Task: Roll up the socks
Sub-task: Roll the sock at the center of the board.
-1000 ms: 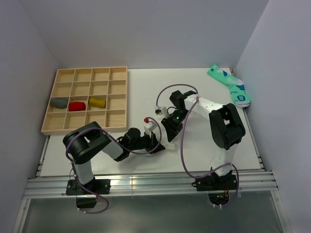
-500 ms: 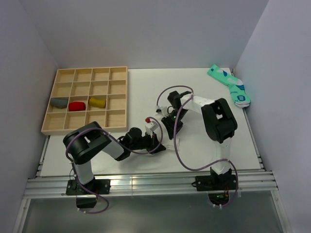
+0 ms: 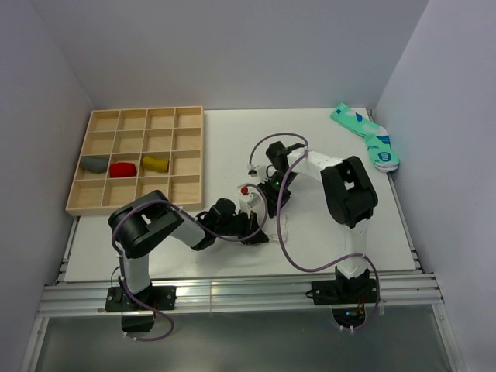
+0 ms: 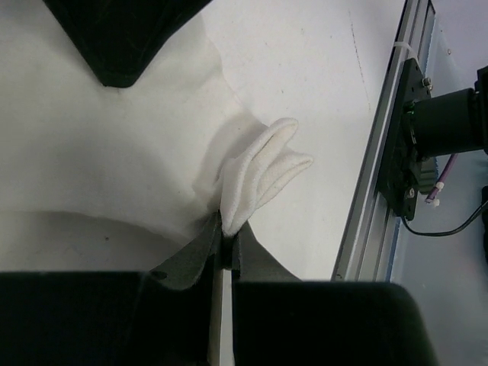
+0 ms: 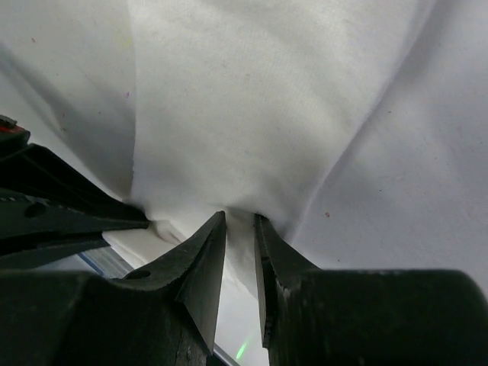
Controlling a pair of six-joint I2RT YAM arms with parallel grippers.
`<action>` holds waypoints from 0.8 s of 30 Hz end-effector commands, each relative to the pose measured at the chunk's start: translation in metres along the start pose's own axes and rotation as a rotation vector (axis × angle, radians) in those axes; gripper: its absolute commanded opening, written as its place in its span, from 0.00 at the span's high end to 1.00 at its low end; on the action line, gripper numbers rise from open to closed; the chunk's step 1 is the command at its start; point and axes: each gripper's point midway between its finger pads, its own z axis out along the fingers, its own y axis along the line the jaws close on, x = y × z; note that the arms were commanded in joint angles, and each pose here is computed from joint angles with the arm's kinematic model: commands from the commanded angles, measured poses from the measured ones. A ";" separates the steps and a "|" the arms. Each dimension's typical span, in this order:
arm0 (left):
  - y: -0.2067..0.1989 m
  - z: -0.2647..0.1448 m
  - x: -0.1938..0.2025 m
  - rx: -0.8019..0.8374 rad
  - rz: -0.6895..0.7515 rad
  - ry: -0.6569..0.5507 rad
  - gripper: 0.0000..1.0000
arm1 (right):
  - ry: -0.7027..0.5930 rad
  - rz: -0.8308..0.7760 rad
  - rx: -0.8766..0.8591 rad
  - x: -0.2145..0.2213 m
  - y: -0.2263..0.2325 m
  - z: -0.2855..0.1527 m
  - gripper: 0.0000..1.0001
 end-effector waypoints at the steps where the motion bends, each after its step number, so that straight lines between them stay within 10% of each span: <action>1: -0.005 0.005 0.015 0.022 -0.069 0.095 1.00 | -0.108 -0.069 0.086 -0.020 -0.011 -0.012 0.70; 24: -0.005 -0.017 0.016 -0.049 -0.569 0.297 1.00 | -0.491 -0.401 0.380 0.018 0.006 -0.116 0.62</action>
